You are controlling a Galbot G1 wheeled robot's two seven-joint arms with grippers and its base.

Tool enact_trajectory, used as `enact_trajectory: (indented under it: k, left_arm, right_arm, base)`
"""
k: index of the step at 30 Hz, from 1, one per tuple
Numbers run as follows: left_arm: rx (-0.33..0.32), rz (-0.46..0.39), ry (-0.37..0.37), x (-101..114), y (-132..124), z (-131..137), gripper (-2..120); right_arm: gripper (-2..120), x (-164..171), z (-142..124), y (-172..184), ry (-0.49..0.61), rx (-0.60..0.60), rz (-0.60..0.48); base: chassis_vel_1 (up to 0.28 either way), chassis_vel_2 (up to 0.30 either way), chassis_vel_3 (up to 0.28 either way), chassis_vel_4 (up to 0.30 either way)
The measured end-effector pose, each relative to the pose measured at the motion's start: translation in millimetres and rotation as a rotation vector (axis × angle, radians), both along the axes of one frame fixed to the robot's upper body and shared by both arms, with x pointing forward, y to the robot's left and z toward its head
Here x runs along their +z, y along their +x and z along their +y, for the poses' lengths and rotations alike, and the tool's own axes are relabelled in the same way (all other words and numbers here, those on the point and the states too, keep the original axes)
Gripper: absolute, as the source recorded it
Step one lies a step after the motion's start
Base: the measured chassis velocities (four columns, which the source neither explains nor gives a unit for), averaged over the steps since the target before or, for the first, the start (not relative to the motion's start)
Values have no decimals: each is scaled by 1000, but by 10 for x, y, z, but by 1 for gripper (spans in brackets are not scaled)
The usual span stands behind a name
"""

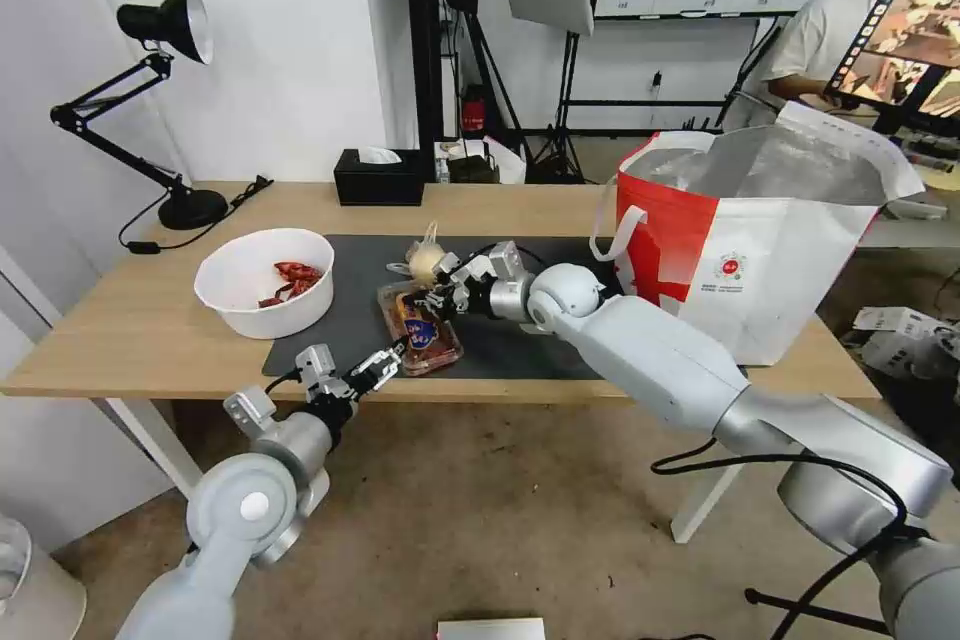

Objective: Pick up the trash from the table and place it into the takeout bag.

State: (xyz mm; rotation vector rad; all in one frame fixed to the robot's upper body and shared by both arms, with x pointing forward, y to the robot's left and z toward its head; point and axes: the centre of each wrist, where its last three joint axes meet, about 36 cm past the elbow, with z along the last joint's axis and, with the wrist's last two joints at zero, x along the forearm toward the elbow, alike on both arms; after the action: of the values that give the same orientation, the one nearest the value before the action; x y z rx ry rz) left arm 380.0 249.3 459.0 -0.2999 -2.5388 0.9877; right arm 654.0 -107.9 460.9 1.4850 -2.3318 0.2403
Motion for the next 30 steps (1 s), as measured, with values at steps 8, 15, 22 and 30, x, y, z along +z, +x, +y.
enact_trajectory:
  k: [8, 15, 22, 30]
  left_arm:
    - [-12, 17, 3, -14, 56, -50, 100]
    - [-17, 42, -8, -24, 96, -100, 100]
    - [-17, 78, -30, -13, 131, -106, 100]
    - [-6, 102, -49, -9, 227, -172, 100]
  right_arm:
    - [0, 2, -29, 3, 0, -4, -1]
    - [0, -3, -44, -11, 3, -4, -1]
    - [0, -5, -35, -33, 8, -2, -1]
    - [0, 13, -70, -36, 11, -8, -3]
  base:
    - [0, 0, 0, 0]
    - [0, 0, 0, 0]
    - [0, 0, 0, 0]
    - [0, 0, 0, 0]
